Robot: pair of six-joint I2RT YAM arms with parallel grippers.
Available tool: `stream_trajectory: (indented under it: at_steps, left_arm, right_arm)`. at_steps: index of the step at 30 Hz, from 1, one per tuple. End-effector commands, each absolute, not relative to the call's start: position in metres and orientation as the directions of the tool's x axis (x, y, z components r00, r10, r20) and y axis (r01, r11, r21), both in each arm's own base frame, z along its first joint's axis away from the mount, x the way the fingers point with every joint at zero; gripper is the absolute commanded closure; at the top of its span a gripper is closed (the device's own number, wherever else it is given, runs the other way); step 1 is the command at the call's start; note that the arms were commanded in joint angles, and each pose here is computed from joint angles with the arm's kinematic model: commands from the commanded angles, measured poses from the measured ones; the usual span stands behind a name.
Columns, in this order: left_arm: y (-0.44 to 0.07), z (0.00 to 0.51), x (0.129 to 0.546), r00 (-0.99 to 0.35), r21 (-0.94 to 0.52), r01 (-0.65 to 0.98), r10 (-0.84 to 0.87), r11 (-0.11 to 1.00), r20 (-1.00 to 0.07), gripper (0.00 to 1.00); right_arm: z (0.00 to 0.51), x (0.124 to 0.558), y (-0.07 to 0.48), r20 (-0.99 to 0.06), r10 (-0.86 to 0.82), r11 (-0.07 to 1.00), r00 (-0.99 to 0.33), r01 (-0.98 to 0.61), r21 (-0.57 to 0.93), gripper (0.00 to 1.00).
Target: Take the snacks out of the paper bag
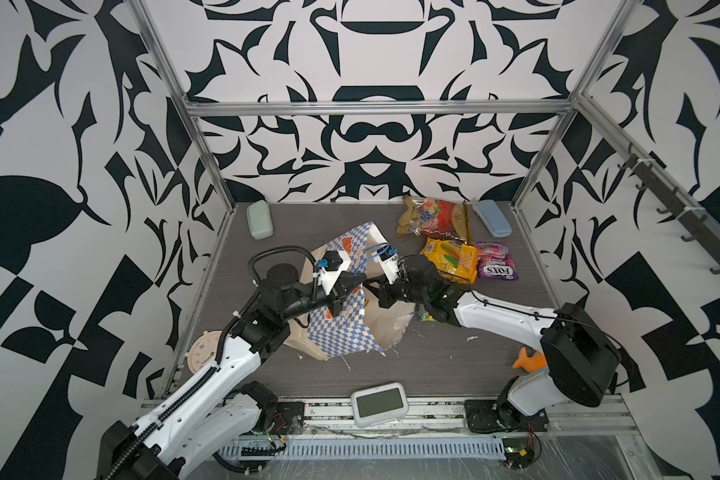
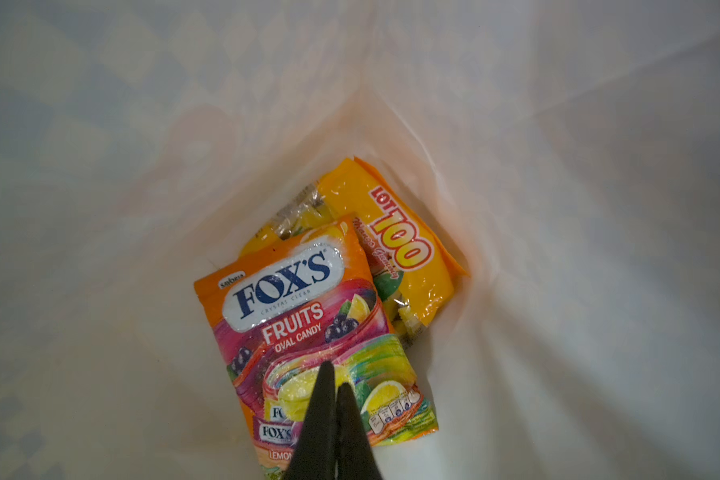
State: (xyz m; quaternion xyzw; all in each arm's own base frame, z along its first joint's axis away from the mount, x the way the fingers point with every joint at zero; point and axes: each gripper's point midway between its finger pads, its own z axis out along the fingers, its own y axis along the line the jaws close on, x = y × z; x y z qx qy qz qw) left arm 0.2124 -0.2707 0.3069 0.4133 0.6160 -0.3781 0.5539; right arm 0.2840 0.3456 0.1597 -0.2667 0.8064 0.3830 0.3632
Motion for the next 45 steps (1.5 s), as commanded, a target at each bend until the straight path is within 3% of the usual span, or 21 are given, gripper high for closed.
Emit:
stream_trajectory:
  at_steps: [1, 6, 9, 14, 23, 29, 34, 41, 45]
  left_arm:
    - [-0.3, 0.322, 0.198, -0.007, 0.018, 0.96, 0.089, 0.278, -0.996, 1.0]
    - [-0.321, 0.314, 0.199, -0.03, -0.012, 0.969, 0.069, 0.246, -0.997, 1.0]
    - [-0.31, 0.316, 0.201, 0.013, 0.026, 0.952, 0.044, 0.306, -0.999, 1.0]
    - [-0.288, 0.305, 0.194, 0.034, 0.086, 0.932, 0.152, 0.352, -0.988, 1.0]
    - [-0.271, 0.278, 0.166, -0.067, 0.007, 0.95, 0.227, 0.311, -0.971, 1.0]
    - [-0.254, 0.272, 0.165, -0.06, 0.05, 0.931, 0.289, 0.36, -0.955, 1.0]
    - [-0.25, 0.269, 0.171, -0.072, 0.052, 0.914, 0.288, 0.402, -0.955, 1.0]
    - [-0.247, 0.282, 0.171, -0.035, 0.071, 0.906, 0.242, 0.417, -0.97, 1.0]
    - [-0.251, 0.278, 0.171, -0.077, 0.036, 0.912, 0.258, 0.409, -0.963, 1.0]
  right_arm:
    - [0.145, 0.281, 0.329, -0.779, -0.135, 0.62, -0.613, -0.665, 0.416, 0.95]
    - [0.147, 0.277, 0.298, -0.815, -0.059, 0.688, -0.577, -0.615, 0.385, 0.93]
    - [0.155, 0.271, 0.283, -0.829, -0.062, 0.71, -0.556, -0.608, 0.355, 0.92]
    - [0.162, 0.26, 0.275, -0.82, -0.102, 0.711, -0.563, -0.618, 0.335, 0.8]
    - [0.148, 0.244, 0.32, -0.772, -0.137, 0.586, -0.621, -0.679, 0.442, 0.72]
    - [0.149, 0.184, 0.374, -0.897, -0.256, 0.457, -0.36, -0.863, 0.216, 0.71]
    - [0.126, 0.166, 0.391, -0.897, -0.3, 0.399, -0.324, -0.897, 0.19, 0.71]
    - [0.101, 0.19, 0.395, -0.861, -0.325, 0.517, -0.391, -0.836, 0.184, 0.69]
    - [0.111, 0.216, 0.393, -0.878, -0.219, 0.565, -0.425, -0.789, 0.241, 0.56]
